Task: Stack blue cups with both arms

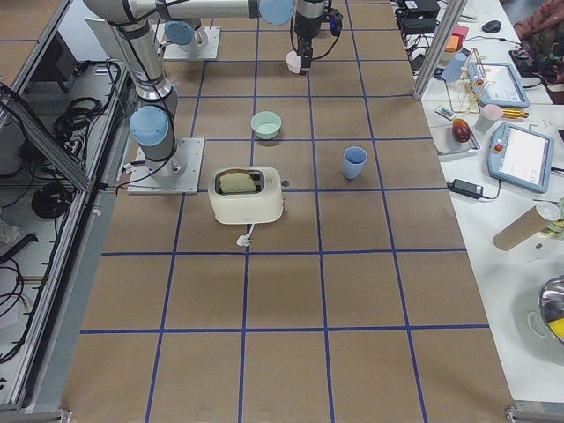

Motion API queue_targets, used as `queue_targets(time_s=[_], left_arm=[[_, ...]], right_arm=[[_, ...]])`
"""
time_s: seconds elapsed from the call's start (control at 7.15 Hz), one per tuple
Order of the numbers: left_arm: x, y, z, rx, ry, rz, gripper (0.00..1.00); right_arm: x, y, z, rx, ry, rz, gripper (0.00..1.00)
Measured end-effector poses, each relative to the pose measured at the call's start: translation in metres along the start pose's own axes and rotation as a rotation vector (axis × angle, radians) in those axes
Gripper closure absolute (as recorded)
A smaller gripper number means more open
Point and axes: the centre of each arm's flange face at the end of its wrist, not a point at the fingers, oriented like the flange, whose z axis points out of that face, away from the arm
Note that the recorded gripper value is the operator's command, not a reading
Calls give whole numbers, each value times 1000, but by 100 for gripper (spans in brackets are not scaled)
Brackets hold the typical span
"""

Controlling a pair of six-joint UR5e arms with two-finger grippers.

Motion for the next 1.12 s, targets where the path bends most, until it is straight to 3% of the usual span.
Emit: queue_targets(time_s=[0.84, 1.12], left_arm=[[-9, -13, 23, -34, -1, 17, 0], [-39, -35, 88, -120, -55, 10, 0]], right_arm=[[0, -2, 2, -3, -6, -4, 0], [-1, -4, 1, 8, -6, 3, 0]])
